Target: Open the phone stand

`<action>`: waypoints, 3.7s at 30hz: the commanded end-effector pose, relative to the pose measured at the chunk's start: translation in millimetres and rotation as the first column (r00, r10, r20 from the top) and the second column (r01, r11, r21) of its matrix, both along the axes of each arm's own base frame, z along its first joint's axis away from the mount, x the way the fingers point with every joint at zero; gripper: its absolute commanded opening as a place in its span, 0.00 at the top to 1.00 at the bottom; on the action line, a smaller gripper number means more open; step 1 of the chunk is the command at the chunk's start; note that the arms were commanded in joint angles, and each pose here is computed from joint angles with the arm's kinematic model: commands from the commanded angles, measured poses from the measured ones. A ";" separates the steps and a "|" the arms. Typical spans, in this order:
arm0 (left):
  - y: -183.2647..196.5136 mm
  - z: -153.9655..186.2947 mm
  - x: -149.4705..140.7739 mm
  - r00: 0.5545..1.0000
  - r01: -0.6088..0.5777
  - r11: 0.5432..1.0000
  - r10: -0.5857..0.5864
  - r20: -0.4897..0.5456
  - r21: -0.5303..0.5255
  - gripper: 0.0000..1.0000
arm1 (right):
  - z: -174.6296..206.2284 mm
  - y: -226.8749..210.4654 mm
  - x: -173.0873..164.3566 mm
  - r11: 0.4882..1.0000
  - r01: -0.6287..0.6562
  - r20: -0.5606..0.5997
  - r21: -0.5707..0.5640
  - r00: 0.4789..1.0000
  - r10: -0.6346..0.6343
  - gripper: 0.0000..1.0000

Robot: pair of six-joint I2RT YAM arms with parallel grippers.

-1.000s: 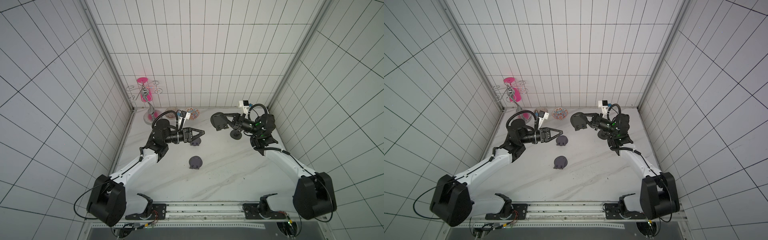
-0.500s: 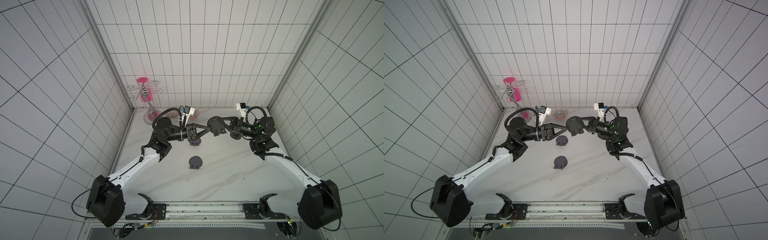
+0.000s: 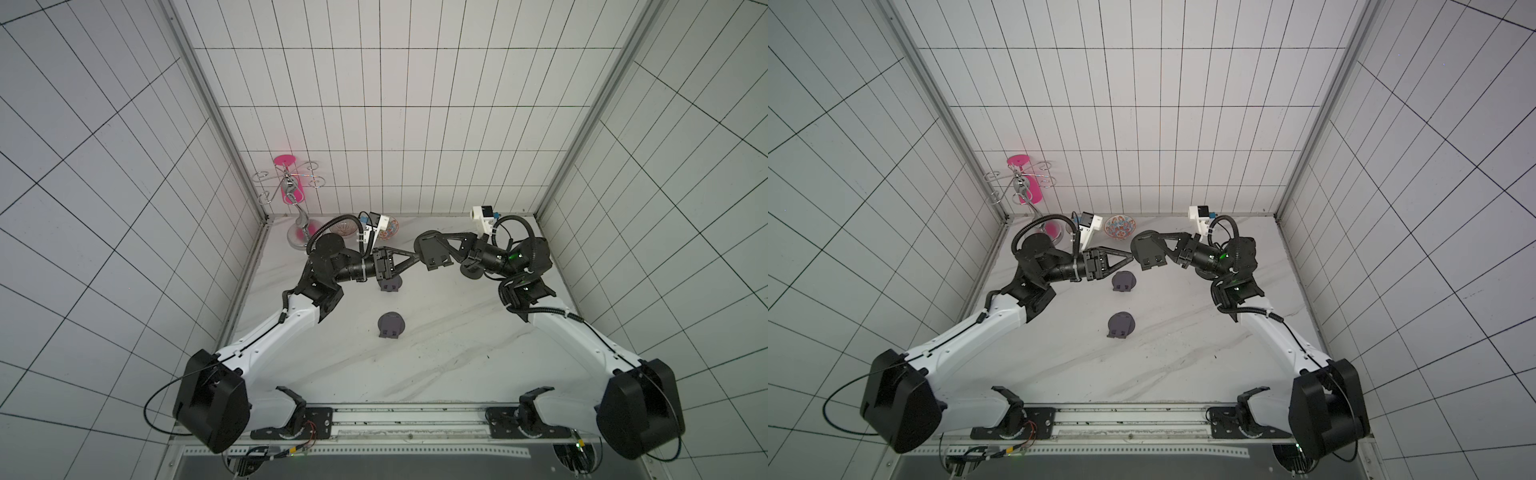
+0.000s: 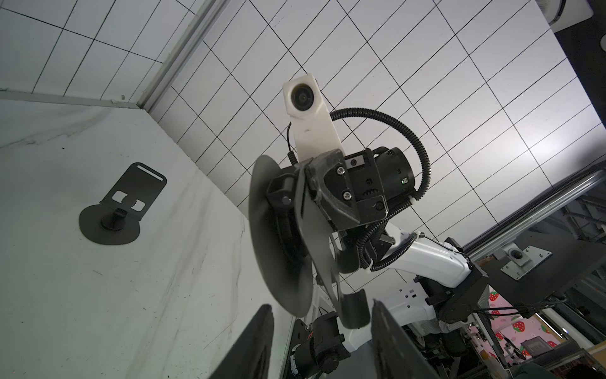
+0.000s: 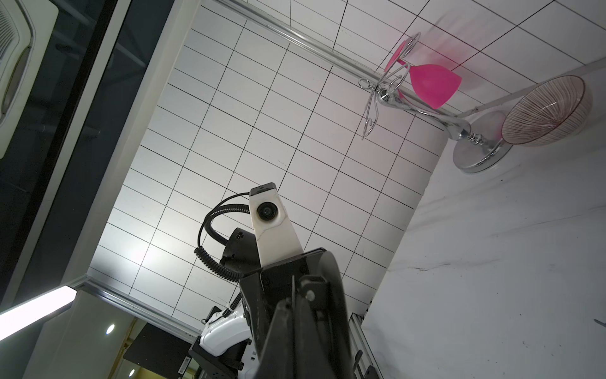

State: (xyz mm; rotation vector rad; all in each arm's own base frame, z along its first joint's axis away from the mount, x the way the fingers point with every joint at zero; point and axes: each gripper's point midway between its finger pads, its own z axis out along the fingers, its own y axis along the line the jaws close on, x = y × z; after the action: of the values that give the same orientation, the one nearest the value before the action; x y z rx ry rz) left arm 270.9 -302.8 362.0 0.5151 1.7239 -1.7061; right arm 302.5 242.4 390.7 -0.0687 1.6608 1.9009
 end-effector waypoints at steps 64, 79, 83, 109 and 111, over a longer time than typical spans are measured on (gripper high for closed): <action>-17.8 4.5 -1.3 0.973 0.212 0.977 -0.214 -0.084 -0.030 1.00 | -26.2 31.9 -31.8 0.980 -0.194 0.039 -0.034 0.980 0.195 0.73; -11.6 4.3 -13.7 0.935 0.327 0.945 -0.325 -0.144 -0.008 1.00 | -43.0 36.2 -47.5 0.938 -0.256 0.071 -0.234 0.958 0.279 0.62; -9.1 1.0 -11.6 0.932 0.331 0.944 -0.327 -0.158 0.003 1.00 | -51.1 35.3 -52.8 0.917 -0.269 0.073 -0.294 0.950 0.303 0.64; -3.6 -1.3 -18.4 0.930 0.335 0.942 -0.325 -0.171 0.030 1.00 | -84.2 45.4 -35.6 0.877 -0.310 0.044 -0.367 0.936 0.349 1.00; -4.1 -3.5 -17.3 0.928 0.336 0.941 -0.325 -0.182 0.030 1.00 | -78.2 45.3 -35.1 0.883 -0.297 0.072 -0.363 0.936 0.344 1.00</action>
State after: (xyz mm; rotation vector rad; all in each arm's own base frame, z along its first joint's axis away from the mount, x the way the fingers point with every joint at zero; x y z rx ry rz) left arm 261.4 -303.2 311.2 0.5970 2.0810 -2.0224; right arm 275.5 278.6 332.5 -0.6116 1.9301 1.7292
